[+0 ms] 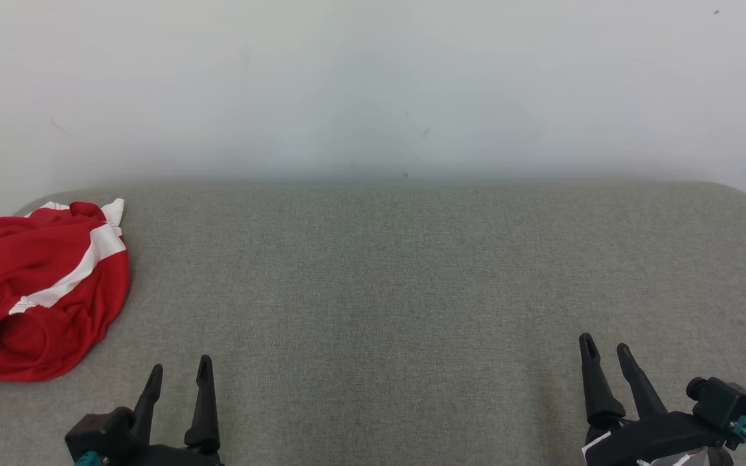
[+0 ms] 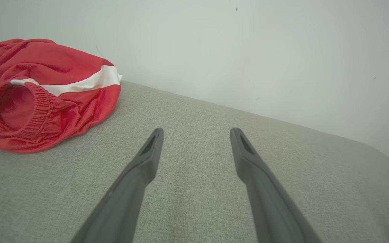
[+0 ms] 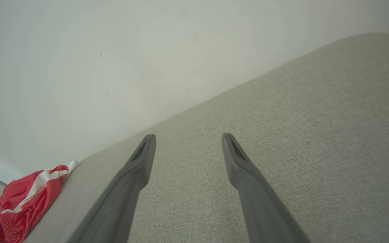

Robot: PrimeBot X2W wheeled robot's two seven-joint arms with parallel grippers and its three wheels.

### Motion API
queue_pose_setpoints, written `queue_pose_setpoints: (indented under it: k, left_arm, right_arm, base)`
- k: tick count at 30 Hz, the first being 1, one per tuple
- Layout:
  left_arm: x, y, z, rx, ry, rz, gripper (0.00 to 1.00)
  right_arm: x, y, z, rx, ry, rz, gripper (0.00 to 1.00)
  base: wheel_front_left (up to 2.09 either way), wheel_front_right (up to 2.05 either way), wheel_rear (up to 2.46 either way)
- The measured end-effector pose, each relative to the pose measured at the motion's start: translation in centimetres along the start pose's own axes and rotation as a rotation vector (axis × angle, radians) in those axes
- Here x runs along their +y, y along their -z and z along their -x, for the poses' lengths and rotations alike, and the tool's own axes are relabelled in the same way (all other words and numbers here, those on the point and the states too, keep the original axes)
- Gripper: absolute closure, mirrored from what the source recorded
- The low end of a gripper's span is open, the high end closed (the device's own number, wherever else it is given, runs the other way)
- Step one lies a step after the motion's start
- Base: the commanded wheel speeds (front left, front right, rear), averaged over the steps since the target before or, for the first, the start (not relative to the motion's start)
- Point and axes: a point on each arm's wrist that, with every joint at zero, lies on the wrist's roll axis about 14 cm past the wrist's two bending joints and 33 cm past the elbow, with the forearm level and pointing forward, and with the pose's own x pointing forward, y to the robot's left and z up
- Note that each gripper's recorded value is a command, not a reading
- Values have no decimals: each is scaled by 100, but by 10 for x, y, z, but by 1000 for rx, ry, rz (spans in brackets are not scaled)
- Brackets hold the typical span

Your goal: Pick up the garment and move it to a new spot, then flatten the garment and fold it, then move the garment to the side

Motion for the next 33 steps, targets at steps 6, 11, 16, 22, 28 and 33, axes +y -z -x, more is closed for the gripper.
queue_pose_setpoints:
  k: [6,11,16,22,28,33]
  left_arm:
    - [-4,-2,2,-17,24,-56,0]
    - [-6,-5,3,-31,35,-107,0]
    - [-10,-6,3,-44,50,-146,0]
    - [-12,-10,5,-63,60,-198,0]
    - [-15,-10,9,-75,67,-215,0]
    - [-15,-8,12,-78,65,-210,0]
  right_arm:
    - [-1,4,3,12,2,50,0]
    - [-1,3,3,11,-1,90,0]
    - [1,3,3,11,-6,123,0]
    - [4,2,4,11,-15,169,0]
    - [4,2,6,11,-17,214,0]
    - [5,2,7,14,-21,248,0]
  base:
    - [0,0,0]
    - [0,0,0]
    - [0,0,0]
    - [0,0,0]
    - [0,0,0]
    - [0,0,0]
